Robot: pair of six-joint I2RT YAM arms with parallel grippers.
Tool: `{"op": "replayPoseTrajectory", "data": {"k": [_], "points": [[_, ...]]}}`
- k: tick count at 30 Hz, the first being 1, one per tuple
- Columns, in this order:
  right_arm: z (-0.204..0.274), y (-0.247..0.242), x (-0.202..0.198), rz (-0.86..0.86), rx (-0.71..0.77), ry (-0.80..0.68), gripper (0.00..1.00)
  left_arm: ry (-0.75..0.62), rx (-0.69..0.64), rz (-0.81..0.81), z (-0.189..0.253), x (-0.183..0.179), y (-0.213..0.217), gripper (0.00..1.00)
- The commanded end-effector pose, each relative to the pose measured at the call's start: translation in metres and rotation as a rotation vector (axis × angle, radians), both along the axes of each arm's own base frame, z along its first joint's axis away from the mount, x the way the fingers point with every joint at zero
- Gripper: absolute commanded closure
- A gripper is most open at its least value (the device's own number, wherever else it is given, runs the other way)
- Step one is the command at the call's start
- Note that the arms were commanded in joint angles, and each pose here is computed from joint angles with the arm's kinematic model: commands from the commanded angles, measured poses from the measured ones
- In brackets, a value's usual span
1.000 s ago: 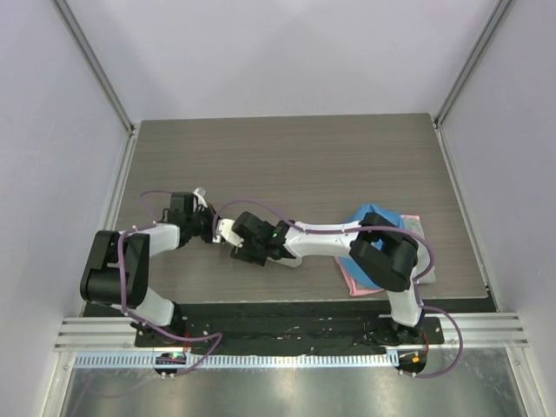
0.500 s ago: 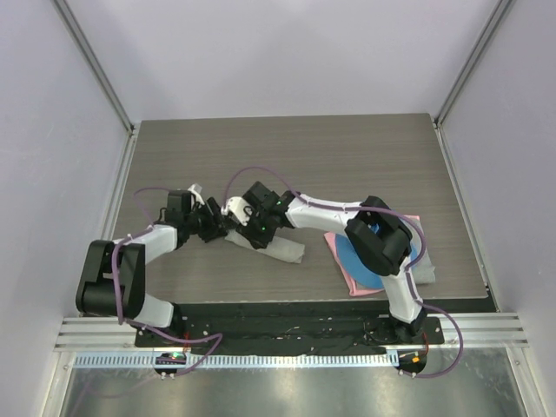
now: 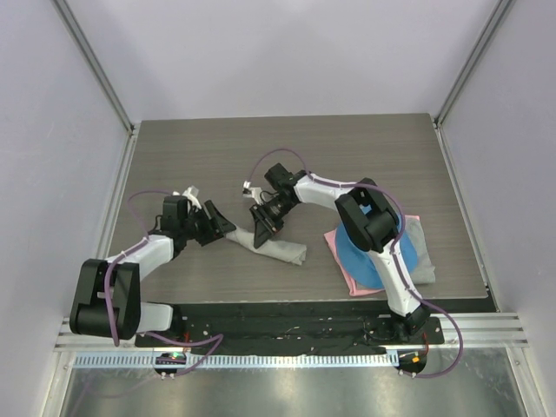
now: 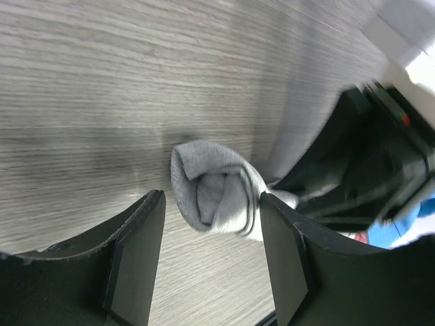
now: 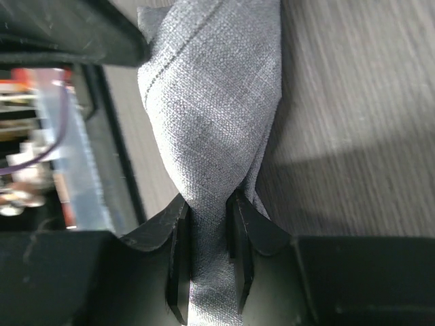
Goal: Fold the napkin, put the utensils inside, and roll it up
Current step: Place the utensil onto the napkin
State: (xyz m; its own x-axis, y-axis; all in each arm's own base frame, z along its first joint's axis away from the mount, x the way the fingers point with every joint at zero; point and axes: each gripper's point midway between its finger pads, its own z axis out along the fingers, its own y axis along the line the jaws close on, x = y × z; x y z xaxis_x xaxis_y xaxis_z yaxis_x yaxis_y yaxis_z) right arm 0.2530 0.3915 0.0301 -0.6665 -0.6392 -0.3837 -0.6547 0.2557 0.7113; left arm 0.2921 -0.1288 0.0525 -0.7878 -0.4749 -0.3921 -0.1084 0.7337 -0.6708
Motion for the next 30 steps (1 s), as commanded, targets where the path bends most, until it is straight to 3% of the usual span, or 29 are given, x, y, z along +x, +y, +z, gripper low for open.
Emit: {"op": "replayPoseTrajectory", "data": {"k": [1, 12, 17, 19, 24, 30], "points": [[0.009, 0.001, -0.005, -0.032, 0.045, 0.217, 0.80, -0.091, -0.059, -0.050, 0.014, 0.005, -0.011, 0.39], [-0.014, -0.003, -0.003, -0.057, 0.026, 0.304, 0.81, -0.103, -0.115, -0.090, 0.004, 0.014, -0.024, 0.40], [-0.016, -0.004, 0.000, -0.065, 0.017, 0.296, 0.81, -0.114, -0.119, -0.103, 0.002, 0.019, -0.028, 0.48], [-0.017, -0.005, 0.002, -0.086, -0.006, 0.297, 0.79, -0.107, -0.121, -0.106, -0.001, 0.021, -0.030, 0.58], [-0.009, -0.007, 0.014, -0.129, -0.051, 0.215, 0.64, -0.092, -0.135, -0.115, -0.002, 0.023, -0.033, 0.77], [0.033, -0.014, 0.043, -0.212, -0.086, -0.080, 0.40, -0.029, -0.106, -0.106, -0.006, 0.021, -0.029, 0.92]]}}
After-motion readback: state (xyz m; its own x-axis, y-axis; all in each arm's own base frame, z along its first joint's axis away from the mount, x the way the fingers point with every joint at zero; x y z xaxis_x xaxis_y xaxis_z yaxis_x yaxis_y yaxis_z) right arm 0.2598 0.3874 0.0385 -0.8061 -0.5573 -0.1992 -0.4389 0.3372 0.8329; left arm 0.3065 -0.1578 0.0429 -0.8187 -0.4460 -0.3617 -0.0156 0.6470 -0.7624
